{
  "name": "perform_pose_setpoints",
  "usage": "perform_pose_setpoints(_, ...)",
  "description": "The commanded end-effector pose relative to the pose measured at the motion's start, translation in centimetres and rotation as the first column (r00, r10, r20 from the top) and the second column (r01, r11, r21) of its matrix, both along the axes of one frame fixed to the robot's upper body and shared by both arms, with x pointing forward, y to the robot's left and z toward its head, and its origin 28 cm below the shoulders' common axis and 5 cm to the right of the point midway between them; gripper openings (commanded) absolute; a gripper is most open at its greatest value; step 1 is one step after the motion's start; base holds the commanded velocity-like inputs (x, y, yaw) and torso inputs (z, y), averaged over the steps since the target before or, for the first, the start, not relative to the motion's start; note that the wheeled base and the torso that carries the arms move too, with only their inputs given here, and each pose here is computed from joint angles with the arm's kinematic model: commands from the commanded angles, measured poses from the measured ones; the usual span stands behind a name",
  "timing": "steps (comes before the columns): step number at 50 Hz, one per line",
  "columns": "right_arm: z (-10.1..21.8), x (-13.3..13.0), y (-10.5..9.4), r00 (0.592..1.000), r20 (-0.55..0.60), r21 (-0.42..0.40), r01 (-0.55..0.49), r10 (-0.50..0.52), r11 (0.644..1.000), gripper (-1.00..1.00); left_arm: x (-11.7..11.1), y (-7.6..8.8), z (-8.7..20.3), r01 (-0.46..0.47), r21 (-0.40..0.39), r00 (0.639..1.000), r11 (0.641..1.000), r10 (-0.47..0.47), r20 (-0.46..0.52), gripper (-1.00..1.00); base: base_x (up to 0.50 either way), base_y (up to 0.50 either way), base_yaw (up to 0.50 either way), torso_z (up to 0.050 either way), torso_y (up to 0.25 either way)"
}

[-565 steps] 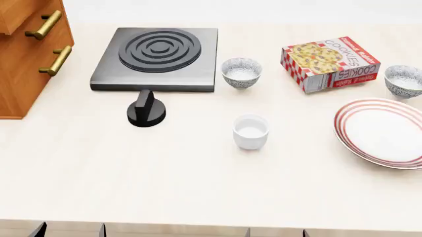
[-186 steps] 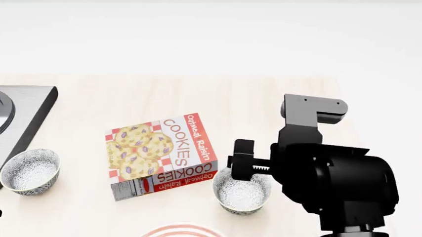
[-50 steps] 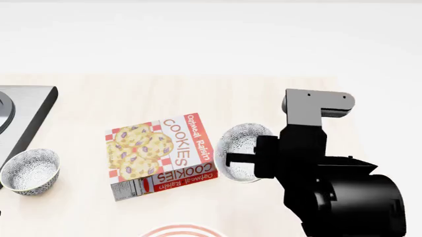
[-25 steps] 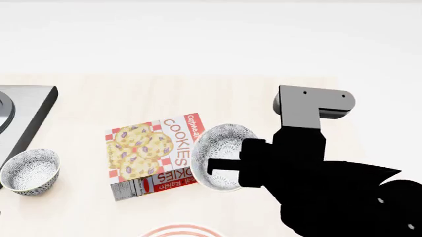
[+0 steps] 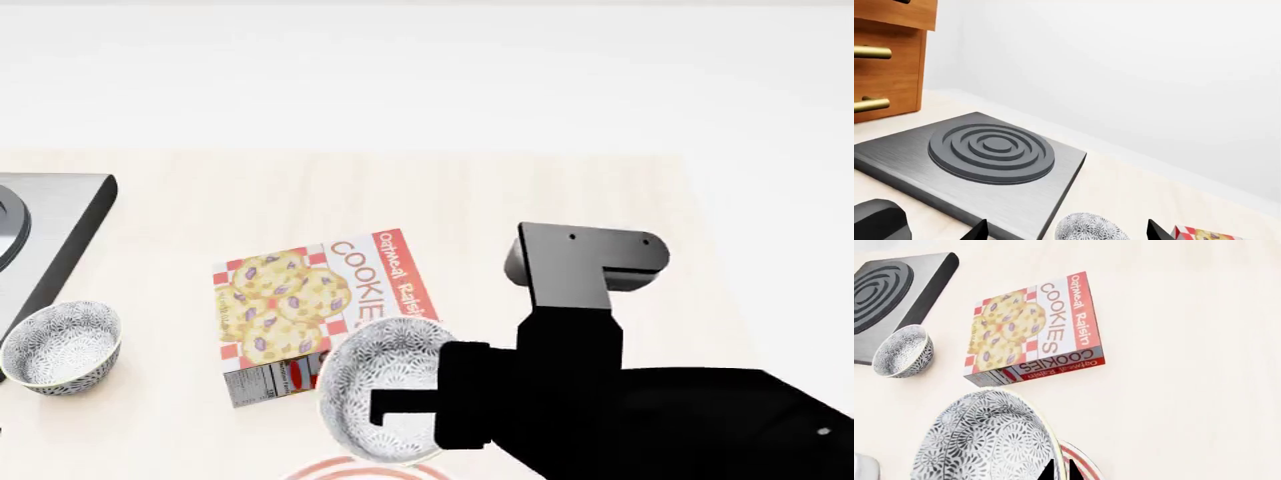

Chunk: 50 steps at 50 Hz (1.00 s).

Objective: Pick the akita bowl next to the plate and place it on the plate.

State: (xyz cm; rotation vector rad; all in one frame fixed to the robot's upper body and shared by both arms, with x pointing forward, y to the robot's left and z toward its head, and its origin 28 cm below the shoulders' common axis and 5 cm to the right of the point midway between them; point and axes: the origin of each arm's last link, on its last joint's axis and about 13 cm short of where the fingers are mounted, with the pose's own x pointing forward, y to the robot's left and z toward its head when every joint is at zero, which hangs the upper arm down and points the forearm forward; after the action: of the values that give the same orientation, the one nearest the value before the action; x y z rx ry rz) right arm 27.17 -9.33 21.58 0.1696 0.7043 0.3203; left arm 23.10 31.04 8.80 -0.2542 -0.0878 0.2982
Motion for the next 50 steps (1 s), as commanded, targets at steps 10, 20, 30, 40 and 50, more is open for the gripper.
perform_pose_setpoints(10,-1.0,-1.0,0.2,0.992,-0.072,0.067,-0.101,0.106,0.993,-1.0,0.0,0.0,-0.1,-0.002,-0.001,1.0,1.0,0.002,-0.001,1.0,0.0,0.0,0.0,0.0,0.001)
perform_pose_setpoints(20,-2.0,-1.2,0.2,0.99,-0.083,0.094,-0.107,0.115,0.99,-1.0,0.0,0.1,-0.1,-0.002,0.0,1.0,1.0,0.002,0.0,1.0,0.0,0.0,0.0,0.0,0.0)
perform_pose_setpoints(30,-3.4,-0.7,0.5,0.989,-0.077,0.155,-0.113,0.126,0.981,-1.0,0.0,0.0,-0.1,-0.002,0.002,1.0,1.0,0.002,0.001,1.0,0.0,0.0,0.0,0.0,0.0)
perform_pose_setpoints(40,-4.7,-0.6,0.6,0.988,-0.094,0.174,-0.108,0.125,0.979,-1.0,0.0,0.0,-0.1,-0.002,0.002,1.0,1.0,0.002,0.001,1.0,0.0,0.0,0.0,0.0,0.001)
perform_pose_setpoints(50,-5.9,-0.7,0.7,0.984,-0.117,0.162,-0.116,0.136,0.98,-1.0,0.0,0.0,0.0,-0.003,0.002,1.0,1.0,0.003,0.001,1.0,0.0,0.0,0.0,0.0,0.0)
